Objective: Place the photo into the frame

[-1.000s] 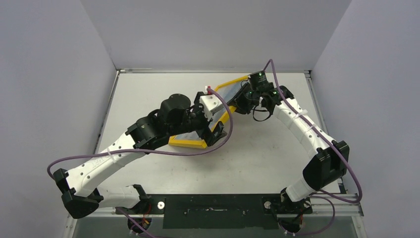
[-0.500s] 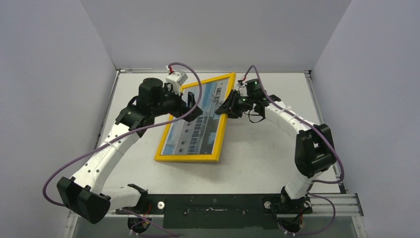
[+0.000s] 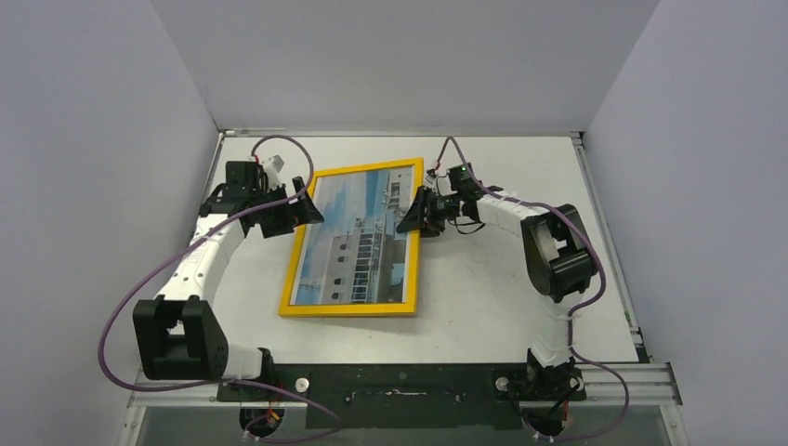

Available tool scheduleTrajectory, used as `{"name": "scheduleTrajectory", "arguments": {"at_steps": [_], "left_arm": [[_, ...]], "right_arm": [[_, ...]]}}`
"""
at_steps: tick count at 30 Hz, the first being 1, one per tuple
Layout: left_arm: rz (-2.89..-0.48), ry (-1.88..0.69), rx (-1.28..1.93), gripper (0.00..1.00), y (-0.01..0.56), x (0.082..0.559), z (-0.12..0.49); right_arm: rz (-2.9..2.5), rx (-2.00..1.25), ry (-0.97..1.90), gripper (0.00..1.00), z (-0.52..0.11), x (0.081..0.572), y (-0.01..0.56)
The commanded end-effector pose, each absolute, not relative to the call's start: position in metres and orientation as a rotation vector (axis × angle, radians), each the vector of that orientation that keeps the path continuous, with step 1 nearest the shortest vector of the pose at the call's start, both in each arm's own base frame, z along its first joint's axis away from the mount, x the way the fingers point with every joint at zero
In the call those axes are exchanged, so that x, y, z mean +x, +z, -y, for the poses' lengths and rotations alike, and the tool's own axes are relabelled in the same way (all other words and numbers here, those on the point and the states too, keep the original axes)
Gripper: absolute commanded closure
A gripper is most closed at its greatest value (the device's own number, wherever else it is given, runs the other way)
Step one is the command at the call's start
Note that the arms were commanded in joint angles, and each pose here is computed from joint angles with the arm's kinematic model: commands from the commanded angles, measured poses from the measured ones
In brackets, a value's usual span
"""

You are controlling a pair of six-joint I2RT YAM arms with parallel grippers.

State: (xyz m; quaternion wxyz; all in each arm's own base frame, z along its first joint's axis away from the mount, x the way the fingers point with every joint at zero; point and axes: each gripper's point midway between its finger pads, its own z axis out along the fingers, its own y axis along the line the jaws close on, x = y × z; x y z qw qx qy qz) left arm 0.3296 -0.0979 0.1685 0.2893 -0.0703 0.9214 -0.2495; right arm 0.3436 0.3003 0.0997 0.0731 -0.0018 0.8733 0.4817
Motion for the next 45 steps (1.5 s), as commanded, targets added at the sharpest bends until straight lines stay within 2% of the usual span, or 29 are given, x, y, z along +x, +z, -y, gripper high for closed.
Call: {"name": "scheduleTrajectory", "arguments": {"at_steps": [1,2,4,10,13,17,24,28,31,37,42,45], "left_arm": [[-2.503,-0.687,-0.341,0.08,0.147,0.335,0.077],[-2.512,-0.705,-0.357,0.08,0.144,0.336,0.076],[-2.522,-0.714,-0.364,0.08,0.142,0.338,0.074],[-2.573,-0.695,-0.419,0.08,0.137,0.33,0.072],[-2.609,-0.652,-0.465,0.08,0.133,0.318,0.067],[-2.65,-0.613,-0.545,0.08,0.133,0.297,0.064],[-2.745,-0.634,-0.609,0.09,0.124,0.248,0.071],[-2.797,-0.688,-0.541,0.03,0.12,0.222,0.086],[-2.887,-0.686,-0.451,0.03,0.113,0.201,0.105],[-3.05,-0.768,-0.395,0.11,0.097,0.162,0.136],[-3.151,-0.758,-0.296,0.12,0.086,0.141,0.146],[-3.211,-0.727,-0.301,0.13,0.076,0.13,0.151]], "right_arm": [[-2.422,-0.312,1.519,0.52,-0.312,0.357,0.118],[-2.434,-0.34,1.522,0.43,-0.311,0.354,0.115],[-2.456,-0.369,1.492,0.38,-0.307,0.35,0.106],[-2.49,-0.331,1.463,0.36,-0.3,0.34,0.095],[-2.541,-0.287,1.387,0.26,-0.289,0.331,0.086],[-2.673,-0.136,1.194,0.23,-0.263,0.323,0.067],[-2.707,0.017,0.8,0.16,-0.223,0.34,0.074],[-2.64,0.073,0.527,0.13,-0.184,0.377,0.077],[-2.565,0.092,0.511,0.13,-0.188,0.425,0.09],[-2.401,0.19,0.502,0.13,-0.201,0.501,0.099],[-2.319,0.205,0.611,0.12,-0.223,0.541,0.096],[-2.195,0.113,0.845,0.14,-0.258,0.561,0.11]]}}
